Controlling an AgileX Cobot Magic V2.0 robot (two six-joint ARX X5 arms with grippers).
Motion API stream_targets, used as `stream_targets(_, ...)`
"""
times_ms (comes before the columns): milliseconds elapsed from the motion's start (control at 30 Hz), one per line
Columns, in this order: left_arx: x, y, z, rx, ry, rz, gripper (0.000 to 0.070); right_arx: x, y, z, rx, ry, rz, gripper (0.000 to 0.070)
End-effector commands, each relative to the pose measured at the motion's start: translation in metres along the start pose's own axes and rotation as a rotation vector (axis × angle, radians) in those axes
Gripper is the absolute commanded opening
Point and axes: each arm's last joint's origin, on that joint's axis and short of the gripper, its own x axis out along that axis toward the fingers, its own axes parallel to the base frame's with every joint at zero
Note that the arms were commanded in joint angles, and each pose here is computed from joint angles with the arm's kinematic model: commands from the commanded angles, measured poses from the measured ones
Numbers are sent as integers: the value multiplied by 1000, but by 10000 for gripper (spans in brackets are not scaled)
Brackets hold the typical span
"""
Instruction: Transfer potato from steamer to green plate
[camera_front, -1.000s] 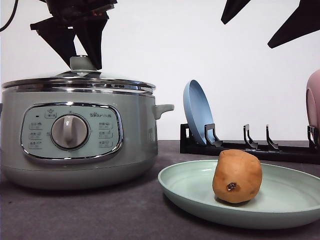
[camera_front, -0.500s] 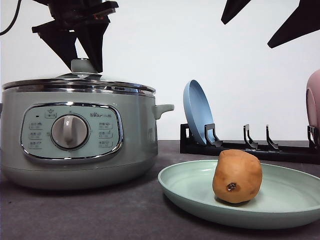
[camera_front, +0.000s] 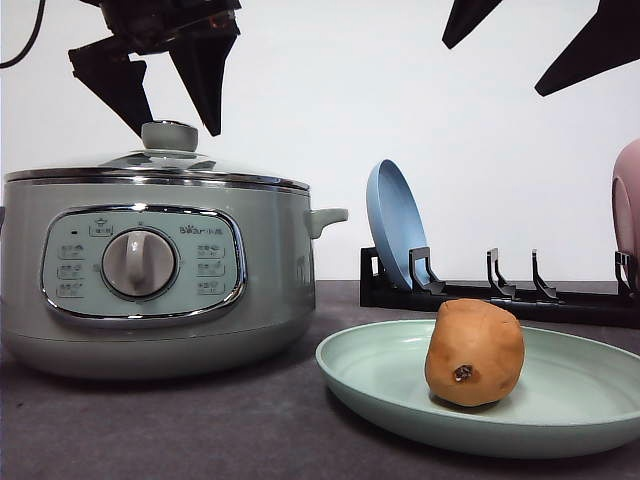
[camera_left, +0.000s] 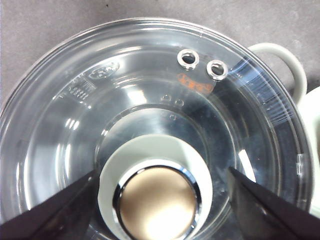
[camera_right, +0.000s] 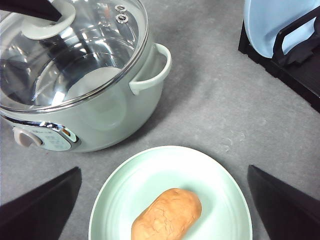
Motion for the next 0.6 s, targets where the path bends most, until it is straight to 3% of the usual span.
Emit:
stream_targets(0,-18,-3,4,6,-65,-1,520,-1,2,5,-16,-15,4,682)
stream_targets(233,-65,-6,-10,12,-167,-7,518,-1,2,4,-16,-12,16,682)
stream_targets(567,-133,-14,-50,34,-260,-112,513,-2,5,-2,2,69,153,682)
